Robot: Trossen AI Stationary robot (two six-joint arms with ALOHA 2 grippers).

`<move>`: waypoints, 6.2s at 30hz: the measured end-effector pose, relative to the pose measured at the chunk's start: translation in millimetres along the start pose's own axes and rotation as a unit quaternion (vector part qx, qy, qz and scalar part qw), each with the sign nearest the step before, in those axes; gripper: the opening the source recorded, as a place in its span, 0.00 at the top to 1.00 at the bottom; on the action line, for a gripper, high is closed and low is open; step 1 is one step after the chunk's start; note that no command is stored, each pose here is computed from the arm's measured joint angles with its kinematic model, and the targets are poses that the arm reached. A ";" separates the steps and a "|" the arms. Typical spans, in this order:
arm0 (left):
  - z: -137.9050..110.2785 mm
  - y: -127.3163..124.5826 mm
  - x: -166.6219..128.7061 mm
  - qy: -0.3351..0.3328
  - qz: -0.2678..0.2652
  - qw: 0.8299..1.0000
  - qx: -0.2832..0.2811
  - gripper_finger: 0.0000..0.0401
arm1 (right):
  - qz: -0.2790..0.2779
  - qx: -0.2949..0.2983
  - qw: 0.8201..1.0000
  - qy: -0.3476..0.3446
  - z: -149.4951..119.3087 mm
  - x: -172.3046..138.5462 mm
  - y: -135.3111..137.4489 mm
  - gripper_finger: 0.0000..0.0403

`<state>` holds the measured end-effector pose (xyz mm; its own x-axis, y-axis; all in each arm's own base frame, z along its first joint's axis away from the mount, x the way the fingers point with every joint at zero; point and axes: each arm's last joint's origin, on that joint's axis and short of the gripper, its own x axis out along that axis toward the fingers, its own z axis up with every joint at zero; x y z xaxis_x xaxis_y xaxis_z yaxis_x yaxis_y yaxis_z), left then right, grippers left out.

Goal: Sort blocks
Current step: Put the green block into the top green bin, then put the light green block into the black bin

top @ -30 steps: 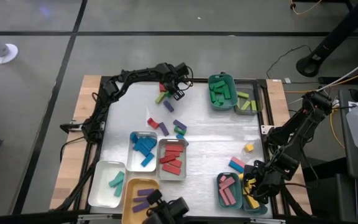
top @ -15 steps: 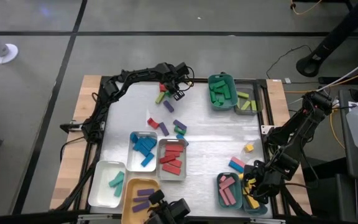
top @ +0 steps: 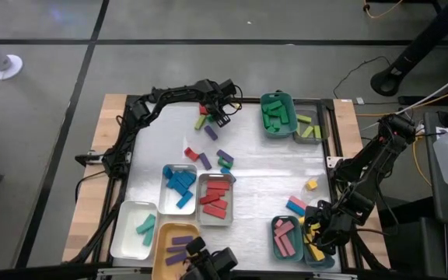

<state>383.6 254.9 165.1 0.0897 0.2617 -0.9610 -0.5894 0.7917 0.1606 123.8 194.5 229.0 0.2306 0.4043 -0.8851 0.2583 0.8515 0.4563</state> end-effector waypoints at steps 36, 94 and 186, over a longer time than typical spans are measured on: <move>-1.7 -7.7 11.9 0.013 -0.025 0.995 0.099 0.71 | -0.001 0.000 1.000 -0.004 0.3 0.0 0.0 0.46; -16.0 -42.6 -142.5 0.011 -0.087 0.981 0.174 0.51 | -0.209 -0.152 0.951 -0.169 7.7 -6.7 -27.8 0.46; -45.7 28.3 11.6 0.066 -0.057 0.990 -0.107 0.66 | -0.268 -0.182 0.940 -0.103 58.4 -13.4 -55.3 0.46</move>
<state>331.2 255.2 148.2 0.0677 0.0919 -0.9935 -0.7390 0.6736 0.0119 161.2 122.5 221.0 0.3462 -0.1563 -0.9250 0.0588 0.9877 -0.1449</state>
